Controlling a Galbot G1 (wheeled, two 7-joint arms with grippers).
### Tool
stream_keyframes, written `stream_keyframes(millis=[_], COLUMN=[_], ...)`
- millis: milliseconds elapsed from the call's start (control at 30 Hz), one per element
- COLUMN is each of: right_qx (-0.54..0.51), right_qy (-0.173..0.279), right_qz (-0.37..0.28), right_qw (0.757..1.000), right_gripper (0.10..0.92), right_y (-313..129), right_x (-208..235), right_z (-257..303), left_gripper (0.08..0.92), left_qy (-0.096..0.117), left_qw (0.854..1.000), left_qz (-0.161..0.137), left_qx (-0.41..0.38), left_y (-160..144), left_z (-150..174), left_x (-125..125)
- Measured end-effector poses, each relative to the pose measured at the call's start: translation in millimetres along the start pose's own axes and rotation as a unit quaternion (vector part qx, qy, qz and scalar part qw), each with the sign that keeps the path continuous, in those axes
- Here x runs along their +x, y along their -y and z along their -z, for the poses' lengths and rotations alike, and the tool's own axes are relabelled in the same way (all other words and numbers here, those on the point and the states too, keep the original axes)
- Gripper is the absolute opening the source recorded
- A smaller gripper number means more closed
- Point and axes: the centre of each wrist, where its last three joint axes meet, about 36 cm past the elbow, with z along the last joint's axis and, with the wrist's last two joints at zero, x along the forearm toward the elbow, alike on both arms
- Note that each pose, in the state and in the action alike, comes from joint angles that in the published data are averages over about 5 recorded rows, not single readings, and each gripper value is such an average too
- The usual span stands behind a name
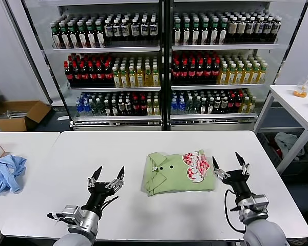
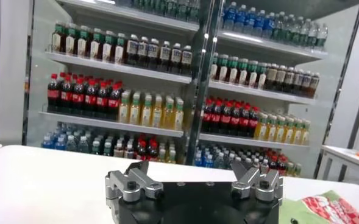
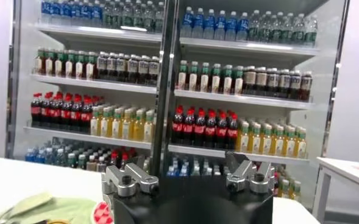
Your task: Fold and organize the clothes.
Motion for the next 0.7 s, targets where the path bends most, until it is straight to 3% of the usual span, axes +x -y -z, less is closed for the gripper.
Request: stream_keyframes(millis=[700], right_qx=[0.014], right_qy=[0.007], right_qz=[-0.007], right_qw=[1.000], right_gripper=[0.823], right_y=[-13.8], right_x=[27.1], right_z=[6.1], left_gripper=[0.823], left_qy=[-0.010], left_qw=[1.000], left_qz=[0.008], left_qx=[-0.014], left_y=[-0.7], left_z=[-4.1], left_x=[10.1])
